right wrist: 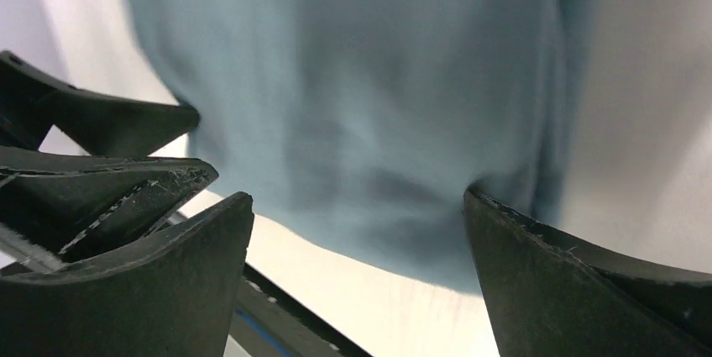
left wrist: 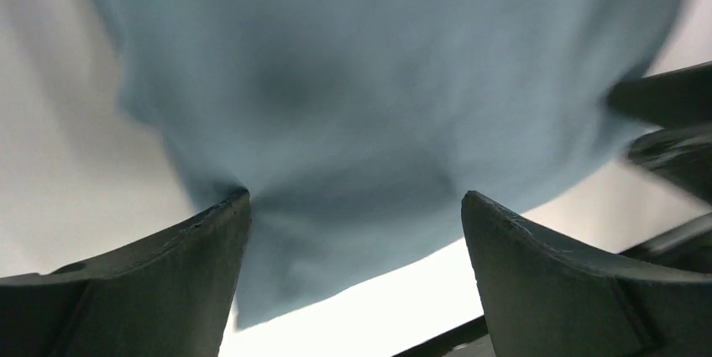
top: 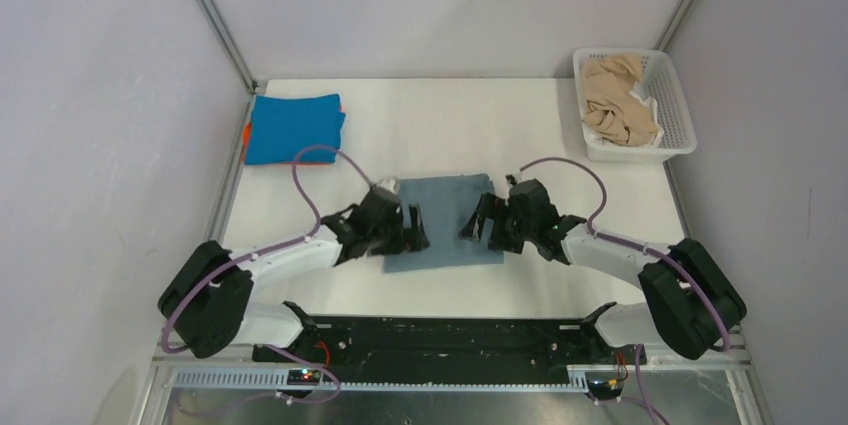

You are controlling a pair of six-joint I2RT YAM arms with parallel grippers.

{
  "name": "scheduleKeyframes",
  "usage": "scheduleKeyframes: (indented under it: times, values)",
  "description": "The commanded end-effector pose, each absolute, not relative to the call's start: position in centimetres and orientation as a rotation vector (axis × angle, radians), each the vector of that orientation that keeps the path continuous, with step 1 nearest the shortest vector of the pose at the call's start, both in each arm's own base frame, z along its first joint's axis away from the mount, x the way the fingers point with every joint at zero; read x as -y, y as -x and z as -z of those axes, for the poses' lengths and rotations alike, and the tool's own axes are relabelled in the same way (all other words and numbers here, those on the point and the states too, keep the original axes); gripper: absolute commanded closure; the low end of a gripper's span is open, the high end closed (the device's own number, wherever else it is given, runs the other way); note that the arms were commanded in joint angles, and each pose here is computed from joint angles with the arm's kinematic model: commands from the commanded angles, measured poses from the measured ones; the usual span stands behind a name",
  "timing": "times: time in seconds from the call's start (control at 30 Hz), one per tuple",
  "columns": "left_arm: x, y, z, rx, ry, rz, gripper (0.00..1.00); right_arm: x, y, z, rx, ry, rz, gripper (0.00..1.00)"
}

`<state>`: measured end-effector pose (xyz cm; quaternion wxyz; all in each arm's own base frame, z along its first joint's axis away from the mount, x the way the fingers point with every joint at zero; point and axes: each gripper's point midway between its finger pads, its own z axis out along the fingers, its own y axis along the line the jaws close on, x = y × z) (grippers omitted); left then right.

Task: Fold and stack the t-shirts
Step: Smooth out wrinkles on the folded tshirt

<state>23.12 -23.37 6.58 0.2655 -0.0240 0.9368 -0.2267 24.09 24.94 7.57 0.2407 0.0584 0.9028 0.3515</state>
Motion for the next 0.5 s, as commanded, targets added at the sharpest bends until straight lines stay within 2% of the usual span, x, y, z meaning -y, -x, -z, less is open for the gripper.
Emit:
scheduleKeyframes:
  times: [0.0,0.13,0.23,0.47]
  values:
    - [22.6,-21.4,-4.0,-2.52,0.152,0.673,0.0,-23.7,-23.0,-4.2,-2.511,-0.231,-0.94,0.01]
    - [20.8,-20.2,-1.6,-2.546,0.178,0.604,0.0,-22.6,-22.5,-2.9,-2.522,-0.285,-0.932,0.01]
    - [20.1,-19.7,-1.2,-2.563,0.182,0.575,0.0,-22.3,-22.5,-4.0,-2.491,-0.27,-0.938,0.01]
    - [19.6,-20.3,-7.1,-2.381,0.166,0.667,0.0,-20.2,-22.6,-10.0,-2.305,-0.252,-0.908,0.01]
